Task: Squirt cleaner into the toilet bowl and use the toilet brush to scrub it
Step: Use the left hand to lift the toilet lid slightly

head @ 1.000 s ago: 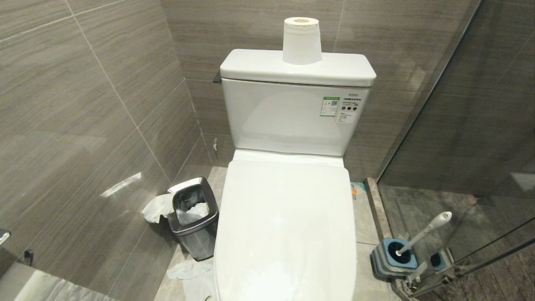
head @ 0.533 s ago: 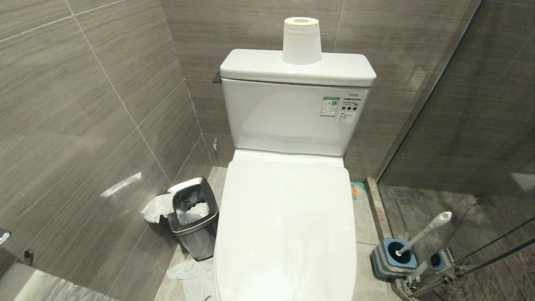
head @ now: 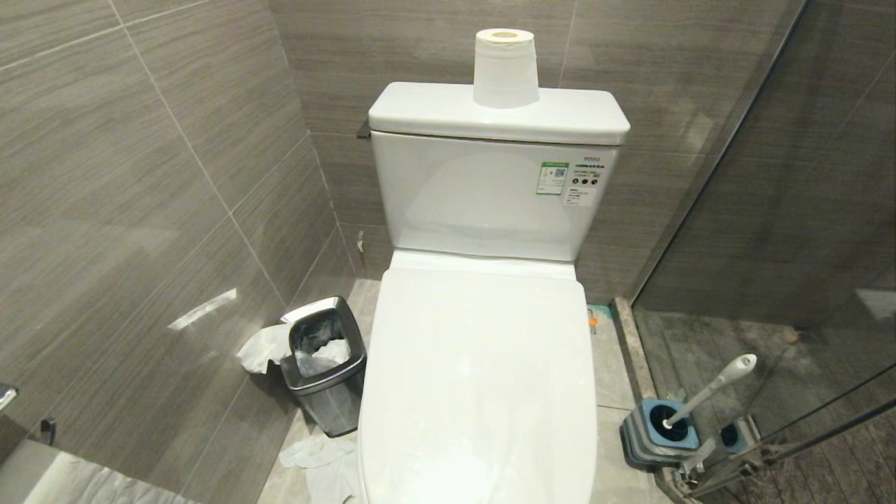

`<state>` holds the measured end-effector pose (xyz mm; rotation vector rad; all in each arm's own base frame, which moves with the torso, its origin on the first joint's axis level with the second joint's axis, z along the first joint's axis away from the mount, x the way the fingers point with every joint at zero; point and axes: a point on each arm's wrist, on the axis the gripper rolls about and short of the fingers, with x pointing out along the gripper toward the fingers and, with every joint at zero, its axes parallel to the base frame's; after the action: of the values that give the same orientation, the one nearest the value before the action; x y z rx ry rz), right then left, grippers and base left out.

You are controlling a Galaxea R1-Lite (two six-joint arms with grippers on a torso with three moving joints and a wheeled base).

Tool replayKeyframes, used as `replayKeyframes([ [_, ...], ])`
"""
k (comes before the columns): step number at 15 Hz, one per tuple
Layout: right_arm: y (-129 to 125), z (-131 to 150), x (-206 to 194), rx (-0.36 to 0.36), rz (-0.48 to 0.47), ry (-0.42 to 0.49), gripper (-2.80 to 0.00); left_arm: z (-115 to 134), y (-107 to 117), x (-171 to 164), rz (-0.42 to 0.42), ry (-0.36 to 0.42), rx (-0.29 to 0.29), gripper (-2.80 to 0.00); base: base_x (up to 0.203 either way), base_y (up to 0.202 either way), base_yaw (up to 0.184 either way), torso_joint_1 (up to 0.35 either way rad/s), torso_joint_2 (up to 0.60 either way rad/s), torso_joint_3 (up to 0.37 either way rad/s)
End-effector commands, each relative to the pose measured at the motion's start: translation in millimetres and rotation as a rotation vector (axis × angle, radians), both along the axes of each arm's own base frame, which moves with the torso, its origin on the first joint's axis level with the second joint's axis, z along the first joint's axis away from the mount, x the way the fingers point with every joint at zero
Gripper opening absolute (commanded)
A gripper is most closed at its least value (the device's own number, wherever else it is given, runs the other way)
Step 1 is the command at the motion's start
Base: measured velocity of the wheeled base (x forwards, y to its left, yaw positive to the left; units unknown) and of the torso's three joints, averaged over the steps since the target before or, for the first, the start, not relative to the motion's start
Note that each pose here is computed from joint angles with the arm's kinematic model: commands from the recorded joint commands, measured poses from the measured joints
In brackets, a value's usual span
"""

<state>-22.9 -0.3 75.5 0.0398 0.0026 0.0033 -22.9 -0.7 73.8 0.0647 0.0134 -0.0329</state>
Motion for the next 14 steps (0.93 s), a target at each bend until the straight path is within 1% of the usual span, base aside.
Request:
replayKeyframes([
  [1, 0.0, 0.1, 0.0, 0.004, -0.001, -0.001, -2.8, -0.2, 0.1, 0.2, 0.005, 0.001, -0.013, -2.8, 0.0, 0.0, 0.0, 0.0, 0.0, 0.0],
  [6, -0.1, -0.3, 0.1, 0.008, -0.002, 0.0, -2.8, 0.2, 0.1, 0.1, 0.005, 0.0, -0.011, -2.8, 0.0, 0.0, 0.0, 0.0, 0.0, 0.0],
  [8, -0.1, -0.1, 0.0, 0.008, -0.002, 0.001, -2.8, 0.4, 0.2, 0.1, 0.011, -0.001, -0.036, -2.8, 0.0, 0.0, 0.0, 0.0, 0.0, 0.0],
  [14, -0.1, -0.3, 0.1, 0.007, -0.002, 0.001, -2.8, 0.2, 0.2, 0.1, 0.011, 0.0, -0.03, -2.8, 0.0, 0.0, 0.0, 0.0, 0.0, 0.0],
])
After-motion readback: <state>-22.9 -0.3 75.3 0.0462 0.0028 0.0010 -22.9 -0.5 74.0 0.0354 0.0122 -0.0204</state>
